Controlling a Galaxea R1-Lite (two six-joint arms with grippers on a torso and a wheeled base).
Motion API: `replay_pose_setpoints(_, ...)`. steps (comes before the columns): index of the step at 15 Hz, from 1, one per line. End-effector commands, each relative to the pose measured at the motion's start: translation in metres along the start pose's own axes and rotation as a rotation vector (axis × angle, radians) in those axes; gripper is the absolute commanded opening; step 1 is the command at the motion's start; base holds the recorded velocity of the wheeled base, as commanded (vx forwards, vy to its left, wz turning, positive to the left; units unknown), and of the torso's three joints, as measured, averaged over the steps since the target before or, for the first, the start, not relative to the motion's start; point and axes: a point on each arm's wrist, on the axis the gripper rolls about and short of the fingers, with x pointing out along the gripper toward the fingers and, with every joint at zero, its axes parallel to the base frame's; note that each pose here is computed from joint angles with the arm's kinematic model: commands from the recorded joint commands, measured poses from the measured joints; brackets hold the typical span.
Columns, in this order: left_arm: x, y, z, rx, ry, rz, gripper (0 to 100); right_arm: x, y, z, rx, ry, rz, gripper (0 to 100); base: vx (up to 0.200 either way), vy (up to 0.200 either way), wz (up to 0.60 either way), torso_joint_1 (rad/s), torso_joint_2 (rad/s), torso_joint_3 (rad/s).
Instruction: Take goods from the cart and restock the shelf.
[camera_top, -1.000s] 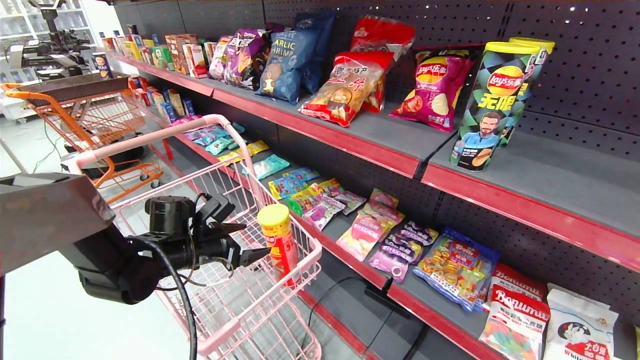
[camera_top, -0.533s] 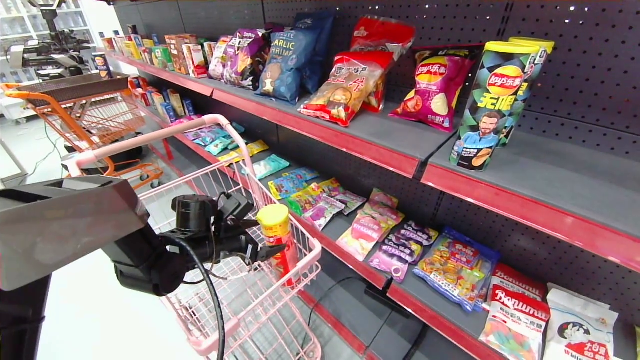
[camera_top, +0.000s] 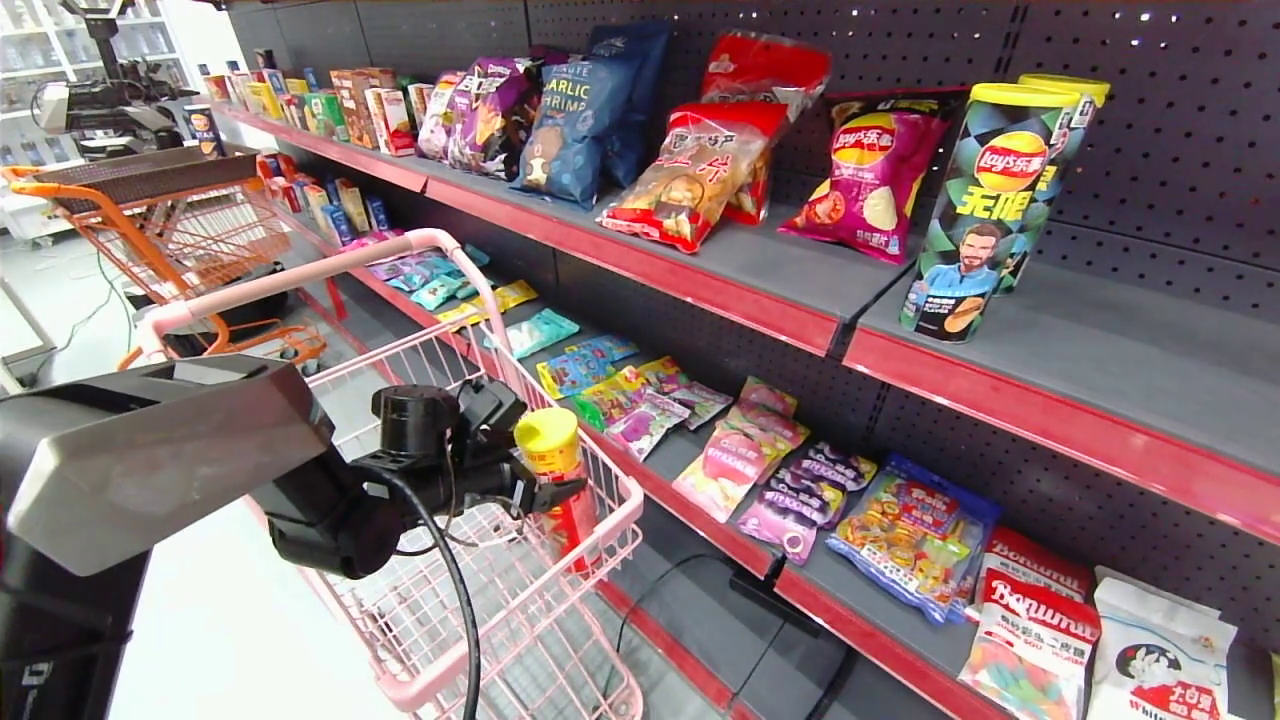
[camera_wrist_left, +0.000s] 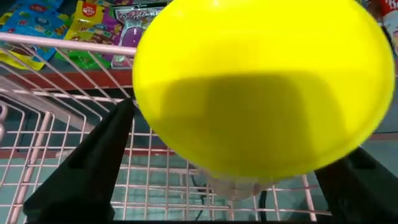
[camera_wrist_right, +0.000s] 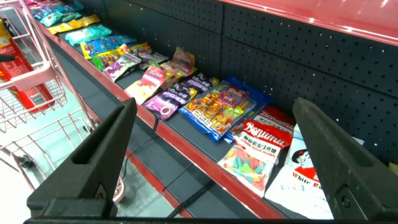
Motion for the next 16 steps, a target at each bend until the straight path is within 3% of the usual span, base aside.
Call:
replay_pose_setpoints(1,0.003,0.001,-0.003,0.003,0.002,-0.003,100,0.000,0.000,0.000,0.000,0.001,0.000,100,0.000,0.000,0.00,0.000,0.00,0.000)
replay_pose_setpoints(2,0.005,0.001,-0.006,0.011,-0.001,0.000,0,0.000,0.000,0.000,0.000,0.001,0.000,100,0.000,0.000,0.00,0.000,0.00,0.000)
replay_pose_setpoints(4,0.013,0.004,-0.010,0.037,-0.039,0.035,0,0.000,0.000,0.000,0.001,0.001,0.000,100,0.000,0.000,0.00,0.000,0.00,0.000)
replay_pose_setpoints(7,0.011,0.003,-0.010,0.017,-0.028,0.041,0,0.000,0.000,0.000,0.004,0.001,0.000,100,0.000,0.000,0.00,0.000,0.00,0.000)
replay_pose_setpoints(10,0.001,0.002,-0.003,0.017,-0.034,0.050,0,0.000,0.000,0.000,0.006,0.002,0.000,100,0.000,0.000,0.00,0.000,0.00,0.000)
replay_pose_setpoints(13,-0.048,0.005,0.046,-0.003,-0.075,0.102,0,0.000,0.000,0.000,0.006,0.002,0.000,100,0.000,0.000,0.00,0.000,0.00,0.000)
replay_pose_setpoints(15,-0.117,-0.002,0.103,-0.038,-0.121,0.162,0,0.000,0.000,0.000,0.006,0.002,0.000,100,0.000,0.000,0.00,0.000,0.00,0.000)
replay_pose_setpoints(16,-0.158,-0.012,0.132,-0.040,-0.150,0.190,0,0.000,0.000,0.000,0.006,0.002,0.000,100,0.000,0.000,0.00,0.000,0.00,0.000)
